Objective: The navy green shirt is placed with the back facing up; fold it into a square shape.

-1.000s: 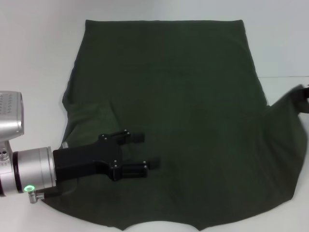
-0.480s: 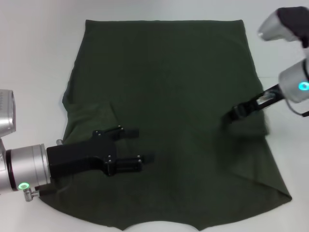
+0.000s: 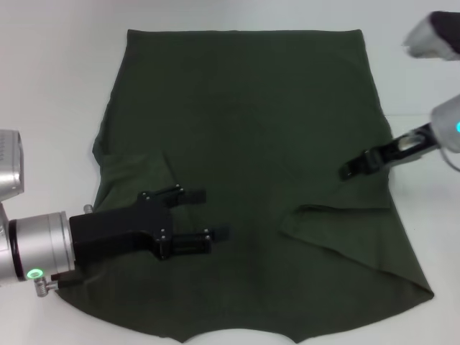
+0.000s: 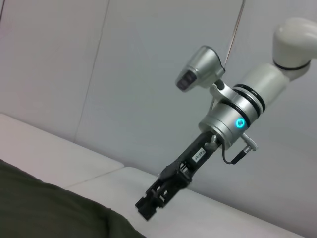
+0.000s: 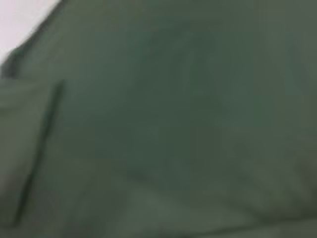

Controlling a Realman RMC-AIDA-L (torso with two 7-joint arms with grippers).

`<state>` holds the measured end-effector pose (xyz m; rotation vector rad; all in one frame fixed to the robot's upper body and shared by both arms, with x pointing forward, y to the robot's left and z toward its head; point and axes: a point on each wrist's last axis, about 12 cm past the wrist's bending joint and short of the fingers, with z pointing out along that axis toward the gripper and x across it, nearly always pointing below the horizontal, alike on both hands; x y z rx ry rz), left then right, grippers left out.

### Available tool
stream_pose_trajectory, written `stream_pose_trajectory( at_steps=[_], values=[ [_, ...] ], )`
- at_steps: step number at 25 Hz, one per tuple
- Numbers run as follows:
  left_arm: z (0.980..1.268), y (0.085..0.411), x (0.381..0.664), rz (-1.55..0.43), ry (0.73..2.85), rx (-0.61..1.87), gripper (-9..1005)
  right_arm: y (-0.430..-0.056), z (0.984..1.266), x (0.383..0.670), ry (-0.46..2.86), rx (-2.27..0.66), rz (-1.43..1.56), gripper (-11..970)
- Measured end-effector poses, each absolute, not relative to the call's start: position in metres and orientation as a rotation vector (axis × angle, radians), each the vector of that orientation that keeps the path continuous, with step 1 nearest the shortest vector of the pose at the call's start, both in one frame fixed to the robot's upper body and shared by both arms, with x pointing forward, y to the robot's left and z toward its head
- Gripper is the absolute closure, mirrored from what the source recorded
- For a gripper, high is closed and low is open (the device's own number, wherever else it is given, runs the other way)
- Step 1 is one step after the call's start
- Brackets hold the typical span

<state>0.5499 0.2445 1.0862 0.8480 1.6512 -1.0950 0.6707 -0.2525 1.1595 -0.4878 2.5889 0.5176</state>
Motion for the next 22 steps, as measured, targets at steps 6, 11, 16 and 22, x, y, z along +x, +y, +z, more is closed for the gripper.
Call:
stream_pose_trajectory(
  at_steps=[6, 11, 16, 22],
  values=[
    [1.086, 0.243, 0.551, -1.097, 1.656, 0.859, 76, -0.294, 1.143, 0.664, 2.596, -0.258, 0.513, 201],
    [1.086, 0.242, 0.55, -1.107, 1.655, 0.864, 76, -0.298, 1.127, 0.661, 2.602, -0.212, 0.494, 131],
    [1.086, 0.241, 0.549, -1.111, 1.656, 0.866, 77, -0.291, 1.114, 0.659, 2.585, -0.197, 0.479, 61],
    [1.085, 0.241, 0.549, -1.113, 1.657, 0.869, 77, -0.283, 1.105, 0.658, 2.559, -0.19, 0.478, 48]
  ],
)
